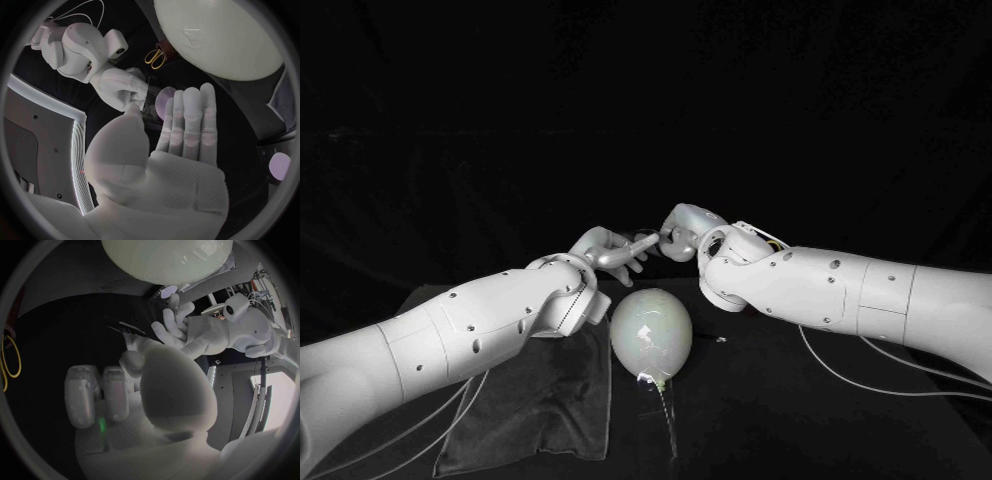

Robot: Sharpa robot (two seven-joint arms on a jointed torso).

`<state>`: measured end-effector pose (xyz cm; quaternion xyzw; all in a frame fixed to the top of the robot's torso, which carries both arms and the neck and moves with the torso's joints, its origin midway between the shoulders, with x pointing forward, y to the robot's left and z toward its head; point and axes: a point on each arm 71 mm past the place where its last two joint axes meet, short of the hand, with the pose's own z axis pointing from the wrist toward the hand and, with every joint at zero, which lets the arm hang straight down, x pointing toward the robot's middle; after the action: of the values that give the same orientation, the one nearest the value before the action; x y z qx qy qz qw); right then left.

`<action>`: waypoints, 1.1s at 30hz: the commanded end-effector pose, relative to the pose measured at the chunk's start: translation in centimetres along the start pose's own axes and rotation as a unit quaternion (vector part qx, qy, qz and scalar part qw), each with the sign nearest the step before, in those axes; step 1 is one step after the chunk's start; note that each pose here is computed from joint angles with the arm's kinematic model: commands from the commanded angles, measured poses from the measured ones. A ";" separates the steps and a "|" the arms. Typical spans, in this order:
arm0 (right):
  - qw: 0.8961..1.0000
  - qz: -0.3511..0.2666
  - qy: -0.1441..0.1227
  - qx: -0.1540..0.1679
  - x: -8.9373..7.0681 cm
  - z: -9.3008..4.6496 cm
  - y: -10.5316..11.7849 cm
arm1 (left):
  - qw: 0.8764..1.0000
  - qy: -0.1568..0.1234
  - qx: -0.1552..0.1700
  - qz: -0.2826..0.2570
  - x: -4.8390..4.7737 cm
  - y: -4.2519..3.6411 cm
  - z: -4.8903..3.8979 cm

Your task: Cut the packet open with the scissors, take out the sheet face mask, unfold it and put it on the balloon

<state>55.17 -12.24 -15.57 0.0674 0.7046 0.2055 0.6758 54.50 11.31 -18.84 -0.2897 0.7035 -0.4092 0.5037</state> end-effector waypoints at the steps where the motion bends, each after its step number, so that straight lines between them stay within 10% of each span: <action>1: 0.999 -0.028 -0.014 -0.013 -0.1 0.0 0.5 | 1.000 -0.009 -0.019 0.010 0.21 -0.10 0.10; 33: 0.999 -0.042 -0.008 -0.025 0.9 -0.5 1.4 | 0.999 0.004 -0.030 0.042 1.20 -0.56 0.23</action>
<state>54.42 -10.80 -16.05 0.0314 0.7030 0.1962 0.6829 54.31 10.15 -19.04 -0.2828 0.7222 -0.3745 0.5082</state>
